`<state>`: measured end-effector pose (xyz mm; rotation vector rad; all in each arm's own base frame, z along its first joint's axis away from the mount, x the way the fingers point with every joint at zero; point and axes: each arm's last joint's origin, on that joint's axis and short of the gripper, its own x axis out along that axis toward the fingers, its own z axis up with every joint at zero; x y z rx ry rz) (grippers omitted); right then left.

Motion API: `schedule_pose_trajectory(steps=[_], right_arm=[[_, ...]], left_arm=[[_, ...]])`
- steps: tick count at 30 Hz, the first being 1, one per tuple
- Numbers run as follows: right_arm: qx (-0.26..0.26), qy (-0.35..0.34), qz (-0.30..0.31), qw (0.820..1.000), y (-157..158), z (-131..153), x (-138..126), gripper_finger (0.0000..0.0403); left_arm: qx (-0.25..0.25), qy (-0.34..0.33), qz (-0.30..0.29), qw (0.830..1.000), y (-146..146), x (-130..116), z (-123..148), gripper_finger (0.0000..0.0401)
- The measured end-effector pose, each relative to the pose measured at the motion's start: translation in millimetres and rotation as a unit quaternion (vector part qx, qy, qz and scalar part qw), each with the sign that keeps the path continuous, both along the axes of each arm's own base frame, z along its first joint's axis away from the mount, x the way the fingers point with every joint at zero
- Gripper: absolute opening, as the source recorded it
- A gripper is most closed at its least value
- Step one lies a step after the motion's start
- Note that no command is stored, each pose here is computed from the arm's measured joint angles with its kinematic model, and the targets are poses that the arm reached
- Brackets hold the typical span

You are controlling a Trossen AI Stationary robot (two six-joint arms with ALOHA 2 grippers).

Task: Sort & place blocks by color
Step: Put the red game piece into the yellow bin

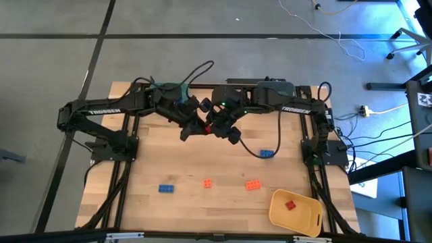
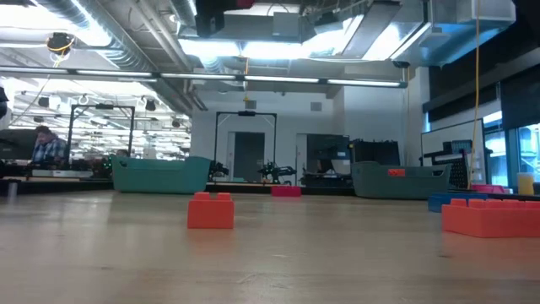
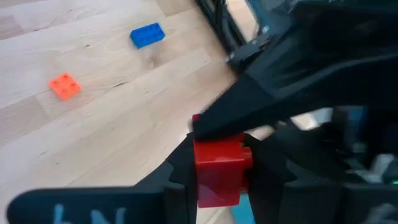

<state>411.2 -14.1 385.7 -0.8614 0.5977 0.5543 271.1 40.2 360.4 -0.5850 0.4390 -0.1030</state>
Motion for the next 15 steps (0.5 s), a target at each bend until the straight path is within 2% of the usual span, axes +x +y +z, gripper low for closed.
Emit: schedule_pose_trajectory(steps=[4, 10, 15], right_arm=[[-0.011, 0.008, -0.011, 1.000, -1, -2, -1, 0.0092], [-0.015, 0.028, -0.009, 0.999, 0, -4, -3, 0.0092], [-0.043, 0.031, -0.031, 0.998, -1, -2, -7, 0.0092]], left_arm=[[0.012, 0.016, 0.003, 1.000, 0, -2, -3, 0.0197], [0.027, 0.046, 0.010, 0.999, 1, -4, -8, 0.0201], [0.024, 0.075, 0.009, 0.997, 0, -7, -13, 0.0203]])
